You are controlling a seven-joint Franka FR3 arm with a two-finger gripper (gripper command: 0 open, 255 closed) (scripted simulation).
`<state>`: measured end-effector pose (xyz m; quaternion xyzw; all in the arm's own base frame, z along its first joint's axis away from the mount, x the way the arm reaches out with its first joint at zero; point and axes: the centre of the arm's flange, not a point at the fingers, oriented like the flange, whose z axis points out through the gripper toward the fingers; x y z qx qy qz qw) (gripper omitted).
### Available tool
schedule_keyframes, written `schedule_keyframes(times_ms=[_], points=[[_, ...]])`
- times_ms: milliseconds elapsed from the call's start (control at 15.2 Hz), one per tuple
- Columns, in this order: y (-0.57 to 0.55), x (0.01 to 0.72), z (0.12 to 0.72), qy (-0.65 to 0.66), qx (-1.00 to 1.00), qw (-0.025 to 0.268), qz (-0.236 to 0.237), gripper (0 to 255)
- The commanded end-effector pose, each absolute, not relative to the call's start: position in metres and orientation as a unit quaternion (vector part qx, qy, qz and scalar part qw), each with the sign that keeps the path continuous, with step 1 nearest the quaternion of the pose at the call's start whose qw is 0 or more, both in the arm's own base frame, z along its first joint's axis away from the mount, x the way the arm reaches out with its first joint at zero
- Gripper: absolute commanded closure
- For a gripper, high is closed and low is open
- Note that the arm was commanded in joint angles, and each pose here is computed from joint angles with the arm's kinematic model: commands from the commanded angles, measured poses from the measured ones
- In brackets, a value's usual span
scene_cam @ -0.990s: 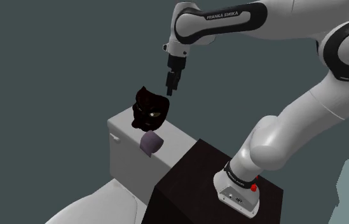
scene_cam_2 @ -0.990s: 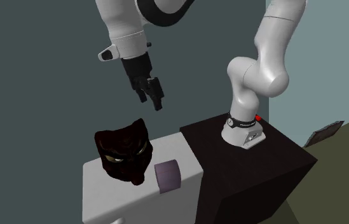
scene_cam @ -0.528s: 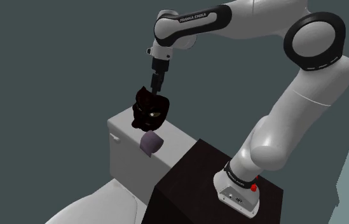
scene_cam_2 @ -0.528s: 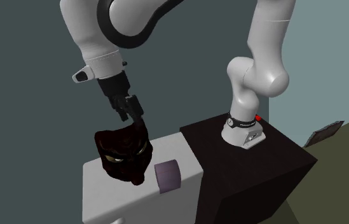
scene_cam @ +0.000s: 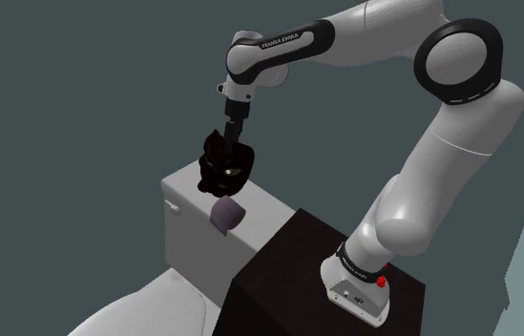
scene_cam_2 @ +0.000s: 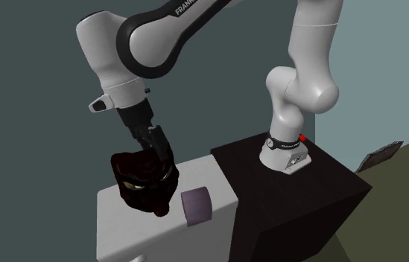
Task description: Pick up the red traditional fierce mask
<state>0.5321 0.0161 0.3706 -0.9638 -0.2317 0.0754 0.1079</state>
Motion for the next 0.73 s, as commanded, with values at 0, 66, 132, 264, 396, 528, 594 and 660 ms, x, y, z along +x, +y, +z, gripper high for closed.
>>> schedule_keyframes(times_ms=[0,66,132,264,396,528,594,660], points=[[0.0157,0.5326,0.3686,-0.232,-0.964,0.108,0.075,255],[0.0158,0.5325,0.3689,-0.232,-0.964,0.108,0.075,255],[0.0157,0.5325,0.369,-0.232,-0.964,0.108,0.075,255],[0.0157,0.5325,0.3689,-0.232,-0.964,0.108,0.075,255],[0.0157,0.5325,0.3688,-0.232,-0.964,0.108,0.075,255],[0.0156,0.5323,0.3689,-0.232,-0.964,0.108,0.075,255],[0.0158,0.5324,0.3691,-0.232,-0.964,0.108,0.075,255],[0.0158,0.5323,0.3744,-0.232,-0.964,0.108,0.075,255]])
